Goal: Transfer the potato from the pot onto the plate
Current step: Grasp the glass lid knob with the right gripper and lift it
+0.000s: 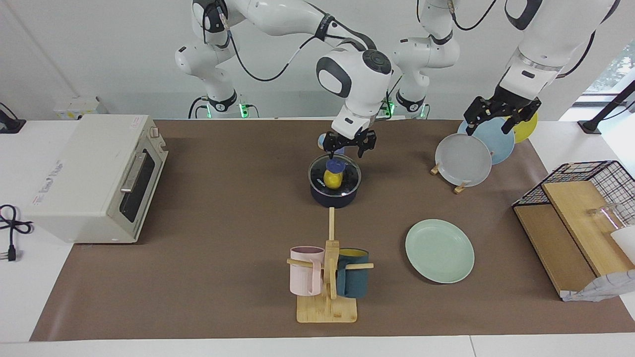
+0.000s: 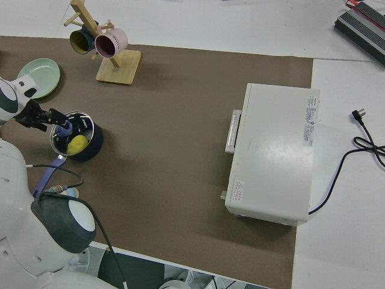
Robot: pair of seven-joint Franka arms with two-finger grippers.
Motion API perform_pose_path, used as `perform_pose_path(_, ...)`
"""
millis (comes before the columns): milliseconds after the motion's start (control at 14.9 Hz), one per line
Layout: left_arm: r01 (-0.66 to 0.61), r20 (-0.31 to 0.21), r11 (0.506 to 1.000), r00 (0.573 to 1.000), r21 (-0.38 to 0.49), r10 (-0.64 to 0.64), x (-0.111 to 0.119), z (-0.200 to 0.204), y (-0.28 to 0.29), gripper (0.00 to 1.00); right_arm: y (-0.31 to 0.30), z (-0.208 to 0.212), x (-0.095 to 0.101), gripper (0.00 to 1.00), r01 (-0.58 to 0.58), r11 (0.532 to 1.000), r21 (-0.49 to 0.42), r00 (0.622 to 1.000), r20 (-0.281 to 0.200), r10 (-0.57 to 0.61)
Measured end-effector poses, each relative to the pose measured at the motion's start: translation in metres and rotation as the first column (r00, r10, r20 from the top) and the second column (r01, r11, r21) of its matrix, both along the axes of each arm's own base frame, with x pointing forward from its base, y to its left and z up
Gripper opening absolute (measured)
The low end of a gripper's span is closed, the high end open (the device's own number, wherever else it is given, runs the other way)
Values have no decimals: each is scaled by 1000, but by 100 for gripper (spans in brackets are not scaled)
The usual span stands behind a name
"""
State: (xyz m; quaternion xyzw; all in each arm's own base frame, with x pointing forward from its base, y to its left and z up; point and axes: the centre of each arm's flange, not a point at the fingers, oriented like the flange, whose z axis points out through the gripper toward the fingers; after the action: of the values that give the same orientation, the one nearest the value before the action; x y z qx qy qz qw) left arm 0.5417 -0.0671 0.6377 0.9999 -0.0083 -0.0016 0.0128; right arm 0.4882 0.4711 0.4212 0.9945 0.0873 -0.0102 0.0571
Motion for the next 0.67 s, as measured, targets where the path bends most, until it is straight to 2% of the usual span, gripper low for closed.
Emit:
perform_pose_path(268, 0, -2, 1000, 1000, 0, 0, 0, -2, 0, 100, -15, -2, 12, 100, 5, 1000, 3, 1000, 0, -5)
perform_pose_path(470, 0, -1, 1000, 1000, 0, 0, 0, -2, 0, 100, -13, -15, 10, 100, -5, 999, 35, 1000, 29, 4)
perform_pose_path(671, 0, -1, 1000, 1000, 0, 0, 0, -2, 0, 100, -16, -24, 5, 100, -9, 999, 36, 1000, 28, 8)
